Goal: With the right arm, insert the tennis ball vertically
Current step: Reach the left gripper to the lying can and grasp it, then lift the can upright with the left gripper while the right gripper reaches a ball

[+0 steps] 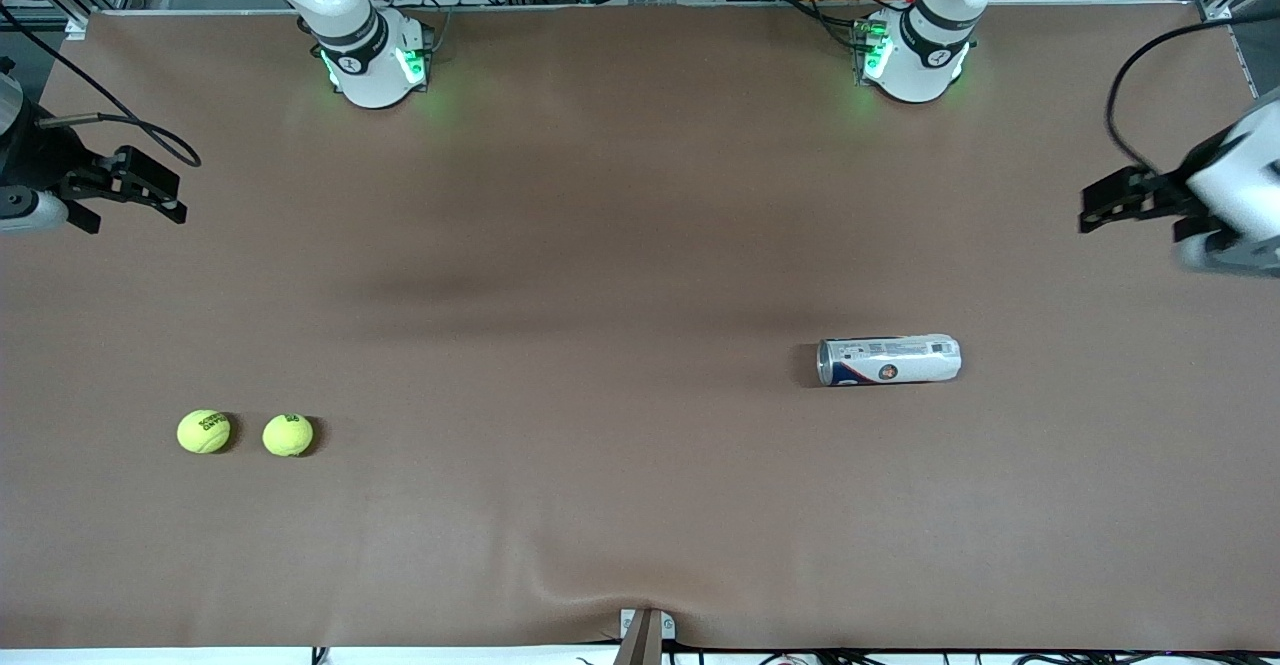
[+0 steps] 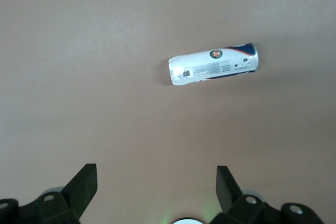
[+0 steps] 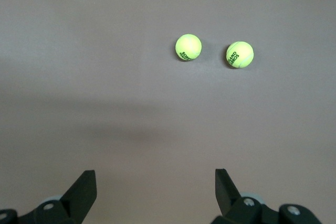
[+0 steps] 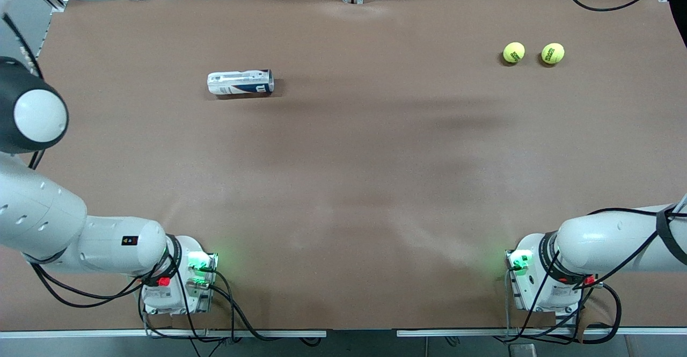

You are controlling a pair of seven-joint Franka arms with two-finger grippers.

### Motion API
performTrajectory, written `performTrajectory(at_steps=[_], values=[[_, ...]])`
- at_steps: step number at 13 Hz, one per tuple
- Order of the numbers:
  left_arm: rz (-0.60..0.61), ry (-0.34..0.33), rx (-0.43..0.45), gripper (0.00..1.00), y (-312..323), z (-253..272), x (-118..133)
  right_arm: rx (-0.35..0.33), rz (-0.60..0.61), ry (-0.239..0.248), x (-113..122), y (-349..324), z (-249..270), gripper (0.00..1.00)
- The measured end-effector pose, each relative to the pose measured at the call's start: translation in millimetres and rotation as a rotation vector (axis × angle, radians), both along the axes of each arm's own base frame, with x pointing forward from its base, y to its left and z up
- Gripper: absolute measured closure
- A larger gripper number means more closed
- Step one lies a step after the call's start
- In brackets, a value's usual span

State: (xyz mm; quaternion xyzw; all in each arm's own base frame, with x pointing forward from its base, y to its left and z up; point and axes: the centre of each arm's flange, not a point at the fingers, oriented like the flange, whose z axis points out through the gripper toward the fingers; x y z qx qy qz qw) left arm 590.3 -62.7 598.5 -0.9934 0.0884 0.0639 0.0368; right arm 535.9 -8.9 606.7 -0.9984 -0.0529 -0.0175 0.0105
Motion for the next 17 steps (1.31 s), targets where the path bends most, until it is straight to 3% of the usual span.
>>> performTrajectory(at_steps=[3,6,8,11,14,17], values=[[-0.179,0.072,0.131,0.0,-49.5,-55.9,16.5,0.0,0.001,0.004,0.8,0.5,-1.6,0.0],[-0.503,0.16,0.095,0.0,-60.4,-142.6,51.9,-0.001,-0.001,0.011,5.6,-0.4,-7.6,0.0],[-0.623,0.201,0.091,0.0,-71.3,-187.3,63.5,-0.004,-0.01,0.012,9.6,-5.6,-11.3,0.0],[-0.804,0.219,0.119,0.0,-117.1,-221.8,64.2,-0.008,-0.093,0.016,32.9,-52.9,-30.0,0.0],[-0.905,0.262,0.163,0.0,-162.9,-255.9,53.4,-0.014,-0.159,0.028,69.1,-105.8,-80.7,0.0],[-0.97,0.317,0.202,0.0,-188.2,-306.2,46.3,-0.024,-0.154,0.009,98.9,-126.3,-136.9,0.0]])
